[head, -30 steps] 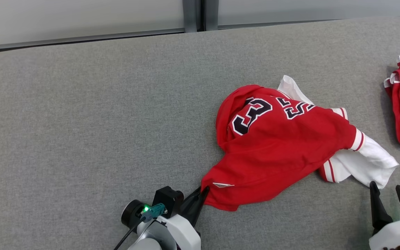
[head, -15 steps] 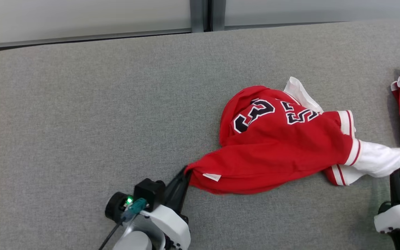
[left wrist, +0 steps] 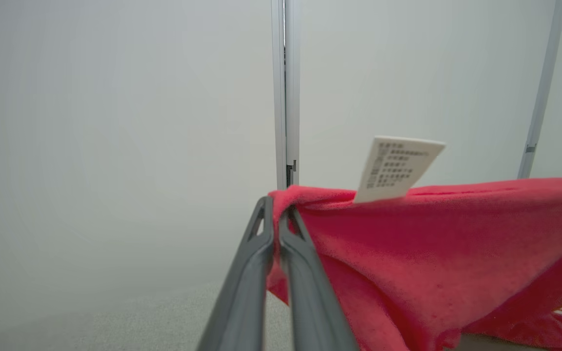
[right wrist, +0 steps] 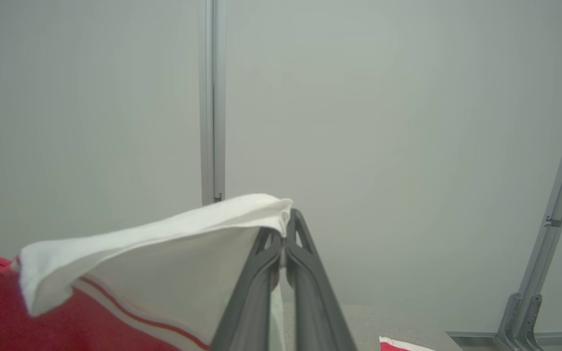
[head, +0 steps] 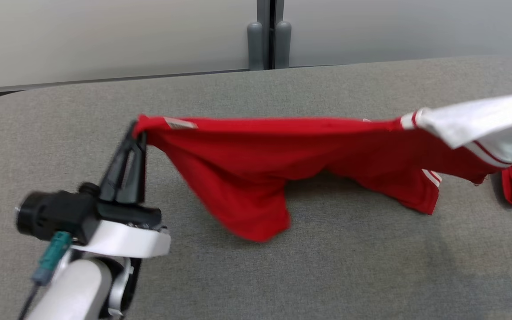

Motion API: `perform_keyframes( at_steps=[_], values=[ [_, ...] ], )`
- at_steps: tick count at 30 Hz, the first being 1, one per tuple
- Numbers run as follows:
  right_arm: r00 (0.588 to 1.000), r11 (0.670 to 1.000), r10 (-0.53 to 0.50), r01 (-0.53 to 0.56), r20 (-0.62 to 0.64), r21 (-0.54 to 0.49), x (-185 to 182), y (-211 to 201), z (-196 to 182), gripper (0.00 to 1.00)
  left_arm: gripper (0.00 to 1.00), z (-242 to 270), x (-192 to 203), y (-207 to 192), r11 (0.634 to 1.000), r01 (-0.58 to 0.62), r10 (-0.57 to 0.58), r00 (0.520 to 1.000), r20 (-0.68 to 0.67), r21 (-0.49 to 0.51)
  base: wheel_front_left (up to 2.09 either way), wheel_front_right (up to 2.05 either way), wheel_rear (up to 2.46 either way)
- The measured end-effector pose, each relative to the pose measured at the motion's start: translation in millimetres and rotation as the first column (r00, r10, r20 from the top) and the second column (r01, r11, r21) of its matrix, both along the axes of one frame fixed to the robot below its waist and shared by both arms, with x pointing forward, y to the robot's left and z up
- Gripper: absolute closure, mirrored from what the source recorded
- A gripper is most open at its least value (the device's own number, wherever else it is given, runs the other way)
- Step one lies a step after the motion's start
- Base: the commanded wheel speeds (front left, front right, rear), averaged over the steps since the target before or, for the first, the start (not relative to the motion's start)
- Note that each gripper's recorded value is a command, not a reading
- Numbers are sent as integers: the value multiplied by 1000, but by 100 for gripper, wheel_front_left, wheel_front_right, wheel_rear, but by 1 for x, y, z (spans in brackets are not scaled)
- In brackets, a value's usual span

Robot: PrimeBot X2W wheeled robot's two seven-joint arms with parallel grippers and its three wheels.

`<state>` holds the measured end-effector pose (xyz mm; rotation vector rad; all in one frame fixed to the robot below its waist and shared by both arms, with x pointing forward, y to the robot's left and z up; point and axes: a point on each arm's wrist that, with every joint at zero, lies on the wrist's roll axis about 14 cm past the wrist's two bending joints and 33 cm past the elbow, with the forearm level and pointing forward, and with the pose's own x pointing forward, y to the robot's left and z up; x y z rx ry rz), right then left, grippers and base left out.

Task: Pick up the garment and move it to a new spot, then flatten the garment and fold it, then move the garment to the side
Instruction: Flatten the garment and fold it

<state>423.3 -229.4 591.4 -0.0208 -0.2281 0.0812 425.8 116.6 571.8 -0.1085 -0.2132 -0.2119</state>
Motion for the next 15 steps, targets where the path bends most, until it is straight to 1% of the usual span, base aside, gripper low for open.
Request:
perform_keyframes(
  at_steps=[4,9,12,15],
  values=[
    [993,997,34,-27,116,-68,1,8,51,100,100,64,-4,17,999,-51,48,982,180,12,0,0,0],
    [963,991,80,-49,257,-124,-5,21,109,100,100,130,-15,34,994,-104,90,931,355,22,0,0,0],
    [942,988,105,-63,318,-142,-12,28,137,100,100,159,-25,42,991,-131,109,900,423,22,0,0,0],
    [937,988,116,-73,328,-139,-13,31,144,100,100,163,-27,41,992,-127,106,901,420,24,0,0,0]
  ],
)
